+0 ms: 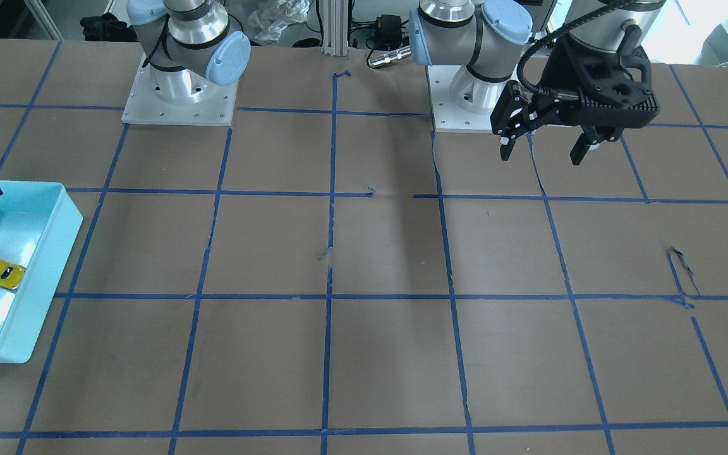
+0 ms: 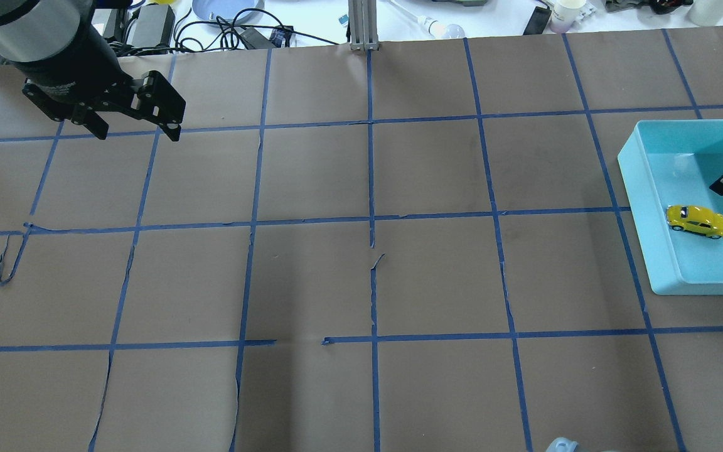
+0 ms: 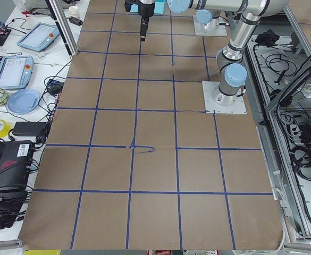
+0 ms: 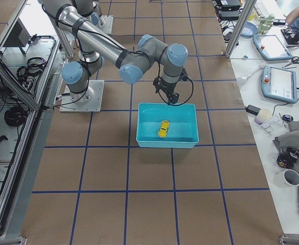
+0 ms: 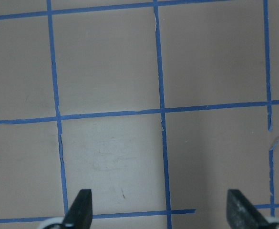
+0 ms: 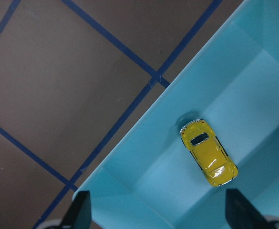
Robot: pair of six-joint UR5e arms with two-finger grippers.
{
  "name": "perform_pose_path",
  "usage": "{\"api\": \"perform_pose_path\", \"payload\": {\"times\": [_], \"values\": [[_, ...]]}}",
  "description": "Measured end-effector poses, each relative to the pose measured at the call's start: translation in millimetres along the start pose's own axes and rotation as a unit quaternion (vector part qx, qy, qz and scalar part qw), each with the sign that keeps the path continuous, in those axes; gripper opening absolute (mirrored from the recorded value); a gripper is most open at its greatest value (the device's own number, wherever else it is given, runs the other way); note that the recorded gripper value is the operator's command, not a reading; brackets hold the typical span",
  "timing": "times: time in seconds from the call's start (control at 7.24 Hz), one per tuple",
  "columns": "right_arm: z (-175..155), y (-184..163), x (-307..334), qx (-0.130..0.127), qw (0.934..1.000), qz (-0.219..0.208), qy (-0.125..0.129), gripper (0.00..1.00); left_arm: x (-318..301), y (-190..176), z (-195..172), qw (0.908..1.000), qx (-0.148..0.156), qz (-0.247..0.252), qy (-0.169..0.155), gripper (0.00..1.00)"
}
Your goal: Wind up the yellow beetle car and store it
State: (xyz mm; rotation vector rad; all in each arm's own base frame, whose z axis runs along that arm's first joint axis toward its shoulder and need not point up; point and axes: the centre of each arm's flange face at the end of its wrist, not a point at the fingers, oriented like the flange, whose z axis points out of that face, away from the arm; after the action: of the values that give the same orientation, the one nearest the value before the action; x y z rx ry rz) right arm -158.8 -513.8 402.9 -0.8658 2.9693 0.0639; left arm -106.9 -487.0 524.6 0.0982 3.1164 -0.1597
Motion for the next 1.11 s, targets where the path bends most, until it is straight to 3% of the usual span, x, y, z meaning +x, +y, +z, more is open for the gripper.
{"api": "perform_pose_path", "payload": {"times": [0.14, 0.41, 0.55, 0.69, 0.83, 1.11], "values": [[-35, -13, -25, 0.017, 0.9941, 0.104, 0.025, 1.00, 0, 0, 0, 1.0000, 0.000, 0.000, 0.000, 1.00], [-74, -34, -66, 0.042, 0.9610, 0.270, 0.040, 1.00, 0, 0, 1, 1.0000, -0.001, 0.000, 0.000, 1.00], [-82, -45, -89, 0.048, 0.9431, 0.327, 0.041, 1.00, 0, 0, 1, 1.0000, -0.001, 0.000, 0.000, 1.00], [-86, -61, -115, 0.052, 0.9310, 0.359, 0.041, 1.00, 0, 0, 1, 1.0000, -0.001, 0.000, 0.000, 1.00], [-87, -79, -146, 0.053, 0.9243, 0.376, 0.040, 1.00, 0, 1, 1, 1.0000, -0.001, 0.000, 0.000, 1.00], [-85, -101, -203, 0.039, 0.9227, 0.382, 0.032, 1.00, 0, 1, 1, 1.0000, -0.001, 0.000, 0.001, 1.00]]}}
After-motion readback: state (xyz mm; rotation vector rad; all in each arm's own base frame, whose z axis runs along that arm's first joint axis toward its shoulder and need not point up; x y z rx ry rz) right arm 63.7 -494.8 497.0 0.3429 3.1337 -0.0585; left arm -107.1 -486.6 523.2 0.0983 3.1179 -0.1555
